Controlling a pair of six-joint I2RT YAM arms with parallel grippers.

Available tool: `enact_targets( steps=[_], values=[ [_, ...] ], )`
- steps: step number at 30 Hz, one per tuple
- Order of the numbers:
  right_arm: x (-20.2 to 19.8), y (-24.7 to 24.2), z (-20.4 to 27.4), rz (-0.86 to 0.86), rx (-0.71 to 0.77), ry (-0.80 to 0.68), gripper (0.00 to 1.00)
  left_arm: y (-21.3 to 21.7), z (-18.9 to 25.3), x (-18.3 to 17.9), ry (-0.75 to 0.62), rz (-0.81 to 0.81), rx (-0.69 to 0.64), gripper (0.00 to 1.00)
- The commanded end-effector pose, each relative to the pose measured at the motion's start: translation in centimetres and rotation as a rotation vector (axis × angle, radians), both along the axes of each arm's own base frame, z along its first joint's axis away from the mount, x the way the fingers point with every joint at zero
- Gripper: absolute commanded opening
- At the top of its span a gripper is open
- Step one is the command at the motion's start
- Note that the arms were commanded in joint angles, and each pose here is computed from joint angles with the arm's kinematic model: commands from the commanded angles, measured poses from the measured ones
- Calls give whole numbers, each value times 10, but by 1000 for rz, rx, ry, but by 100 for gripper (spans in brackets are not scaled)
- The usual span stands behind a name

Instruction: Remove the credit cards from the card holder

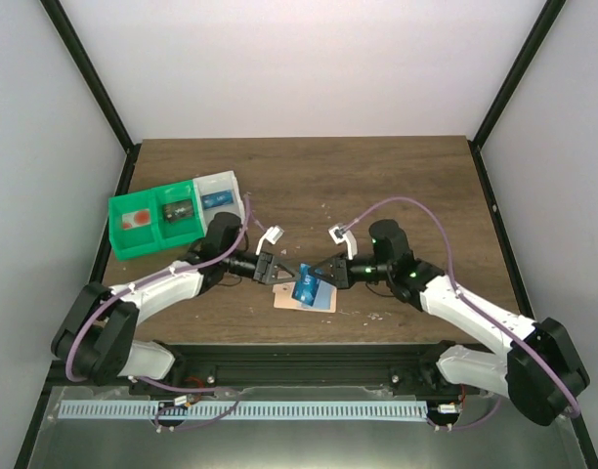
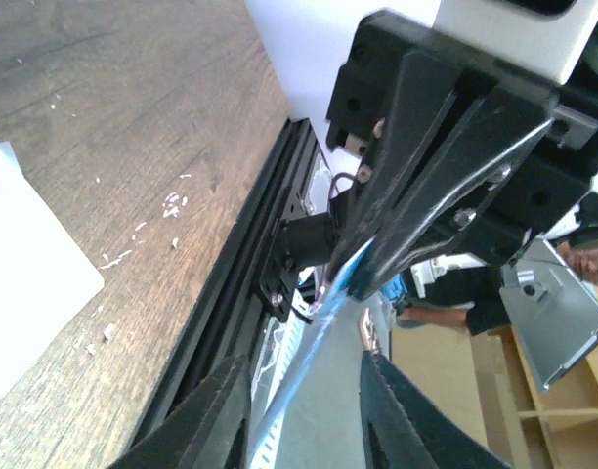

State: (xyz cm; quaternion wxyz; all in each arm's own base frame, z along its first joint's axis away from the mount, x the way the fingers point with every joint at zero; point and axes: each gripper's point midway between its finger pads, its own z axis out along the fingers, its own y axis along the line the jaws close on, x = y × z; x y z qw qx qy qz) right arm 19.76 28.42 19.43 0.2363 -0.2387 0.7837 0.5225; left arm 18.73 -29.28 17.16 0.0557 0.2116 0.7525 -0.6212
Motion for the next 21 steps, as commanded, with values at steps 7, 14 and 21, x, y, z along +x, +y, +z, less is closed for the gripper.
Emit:
enact_targets(
  steps=[7, 14, 21],
  values=[
    [17, -14, 32, -235, 208, 68, 0, 12, 39, 38, -63, 262, -103, 54],
    [46, -21, 50, -411, 380, 164, 1, 20, 47, 41, -6, 343, -187, 66],
    [80, -22, 63, -560, 467, 213, 1, 22, 53, 40, 18, 389, -255, 68]
  ],
)
